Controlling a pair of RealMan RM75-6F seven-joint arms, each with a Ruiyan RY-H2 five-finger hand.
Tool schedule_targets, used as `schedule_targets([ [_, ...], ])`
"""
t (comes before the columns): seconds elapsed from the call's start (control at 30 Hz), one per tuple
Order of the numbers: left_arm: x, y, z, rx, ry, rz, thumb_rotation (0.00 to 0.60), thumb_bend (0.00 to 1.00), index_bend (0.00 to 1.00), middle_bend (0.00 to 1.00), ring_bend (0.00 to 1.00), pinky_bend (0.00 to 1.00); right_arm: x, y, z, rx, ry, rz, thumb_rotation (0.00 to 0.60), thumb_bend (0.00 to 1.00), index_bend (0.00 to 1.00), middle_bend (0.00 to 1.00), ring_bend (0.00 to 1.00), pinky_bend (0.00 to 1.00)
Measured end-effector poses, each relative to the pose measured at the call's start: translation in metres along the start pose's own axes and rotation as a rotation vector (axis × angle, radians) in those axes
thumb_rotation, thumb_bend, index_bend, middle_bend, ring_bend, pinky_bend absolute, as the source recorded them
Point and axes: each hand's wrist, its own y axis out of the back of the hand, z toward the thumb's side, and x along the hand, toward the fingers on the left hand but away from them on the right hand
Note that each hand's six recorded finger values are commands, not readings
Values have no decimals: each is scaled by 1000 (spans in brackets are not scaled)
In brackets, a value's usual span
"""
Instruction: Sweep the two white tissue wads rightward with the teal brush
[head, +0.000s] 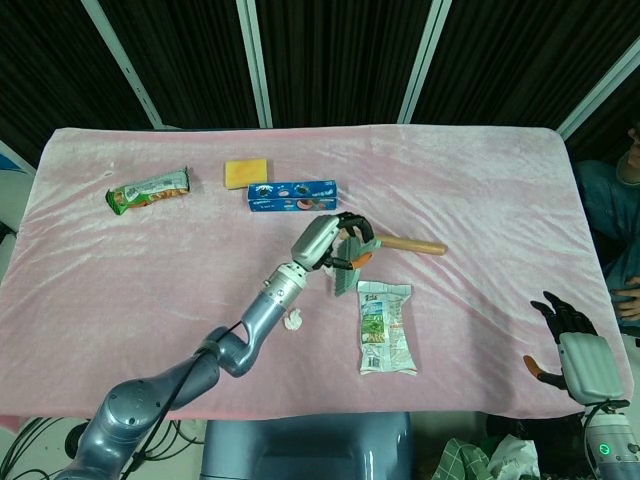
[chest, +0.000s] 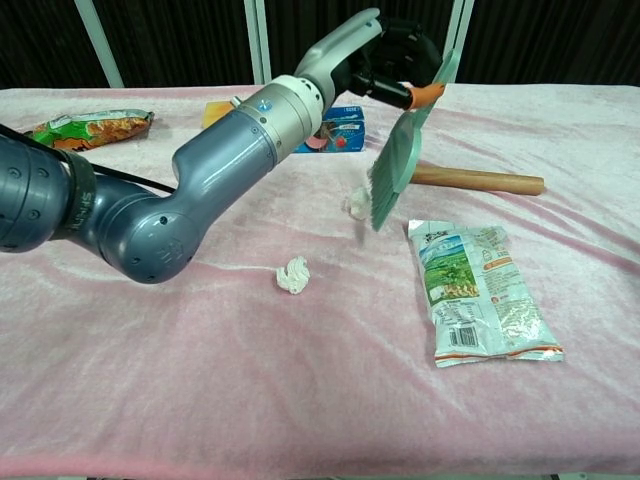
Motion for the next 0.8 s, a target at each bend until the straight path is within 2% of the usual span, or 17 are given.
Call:
schedule_targets([
  [0.13,2,4,16,-143,-31,36,600,430,706,733,354,436,0,0,0,2,0,-1,600,182,176,59,103,149],
  [0.2,2,12,20,-142,-45,40,600,430,712,737,358,436,0,0,0,4,-1,-2,600,182,176,59,103,149],
  [0.33,-4,33,20,-8,-52,26,600,430,718,738,359,435,-1,1,0,9,-3,-6,600,182,176,59,103,149],
  [0.5,-21,45,23,127,-38,-54,600,430,711,731,359,433,-1,0,0,12,-4,-8,600,183,177,59,103,149],
  [0.6,-38,52,24,201,-8,-116,600,430,706,729,359,433,-1,1,0,13,-5,-9,600,183,176,59,103,149],
  [0.8,-76,68,10,387,110,-214,600,430,704,730,359,434,-1,1,0,10,-4,-9,600,184,176,59,103,149],
])
